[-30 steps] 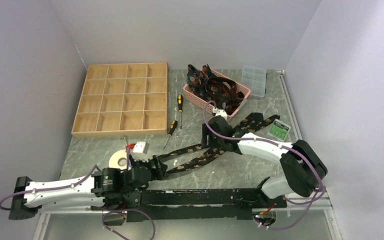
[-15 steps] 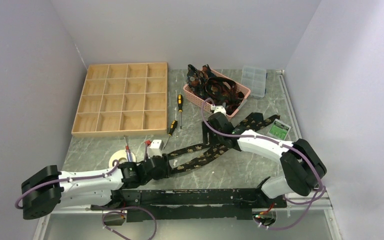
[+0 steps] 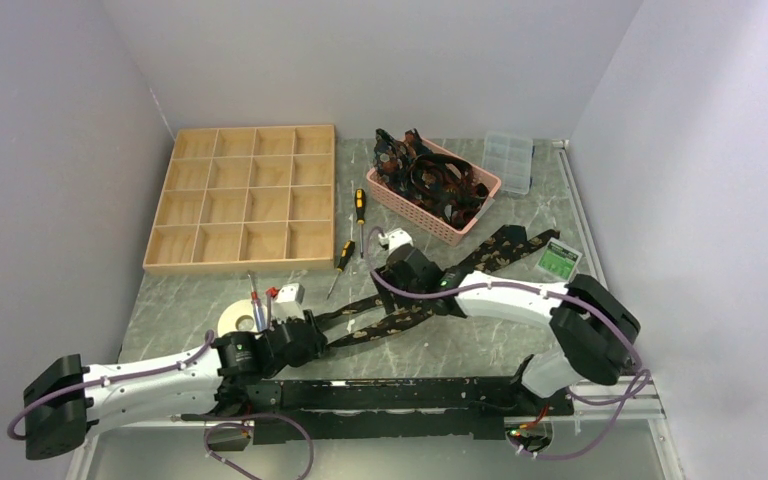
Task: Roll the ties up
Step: Flatten out the tie at the center of the board.
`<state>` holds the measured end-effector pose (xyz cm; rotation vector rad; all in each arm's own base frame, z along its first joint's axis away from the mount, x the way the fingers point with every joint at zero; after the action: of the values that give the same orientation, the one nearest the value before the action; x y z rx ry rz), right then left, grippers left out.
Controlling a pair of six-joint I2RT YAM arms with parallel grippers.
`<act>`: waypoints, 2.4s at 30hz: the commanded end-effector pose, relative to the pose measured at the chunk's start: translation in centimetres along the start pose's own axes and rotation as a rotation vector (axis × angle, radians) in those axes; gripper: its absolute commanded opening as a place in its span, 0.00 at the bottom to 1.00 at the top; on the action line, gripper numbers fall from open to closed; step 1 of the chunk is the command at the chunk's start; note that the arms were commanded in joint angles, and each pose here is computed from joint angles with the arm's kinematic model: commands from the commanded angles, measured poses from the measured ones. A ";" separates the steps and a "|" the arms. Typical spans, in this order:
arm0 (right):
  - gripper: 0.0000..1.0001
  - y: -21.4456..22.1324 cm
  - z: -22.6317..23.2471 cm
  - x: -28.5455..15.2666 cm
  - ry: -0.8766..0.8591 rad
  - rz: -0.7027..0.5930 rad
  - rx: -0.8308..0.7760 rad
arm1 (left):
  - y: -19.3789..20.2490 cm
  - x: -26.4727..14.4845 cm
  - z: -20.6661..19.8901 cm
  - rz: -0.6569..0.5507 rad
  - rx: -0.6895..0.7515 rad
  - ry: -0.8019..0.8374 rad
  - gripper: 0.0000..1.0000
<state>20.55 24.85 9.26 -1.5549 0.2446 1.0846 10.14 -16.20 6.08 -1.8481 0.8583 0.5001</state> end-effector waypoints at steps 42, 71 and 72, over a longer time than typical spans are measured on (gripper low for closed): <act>0.00 0.4 0.2 -6.1 0.005 -0.215 -0.038 | -11.8 0.0 -7.2 -0.815 0.427 0.230 0.06; 0.88 -2.0 -12.0 -8.6 0.354 -0.343 0.586 | -9.3 -5.2 -3.0 -0.400 0.189 0.103 0.59; 0.84 -2.3 -13.7 -8.5 0.390 -0.353 0.633 | -9.3 -5.2 -2.9 -0.407 0.174 0.107 0.59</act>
<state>20.88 15.20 14.25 -1.3295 0.4124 0.5930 13.47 -14.20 15.56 -1.7424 0.5631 0.1049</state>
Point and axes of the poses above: each gripper's point midway between its finger pads, its own x axis out along the fingers, its own z axis along the line the jaws close on, y = z × x, the point moved 5 cm from there along -x, back along the fingers
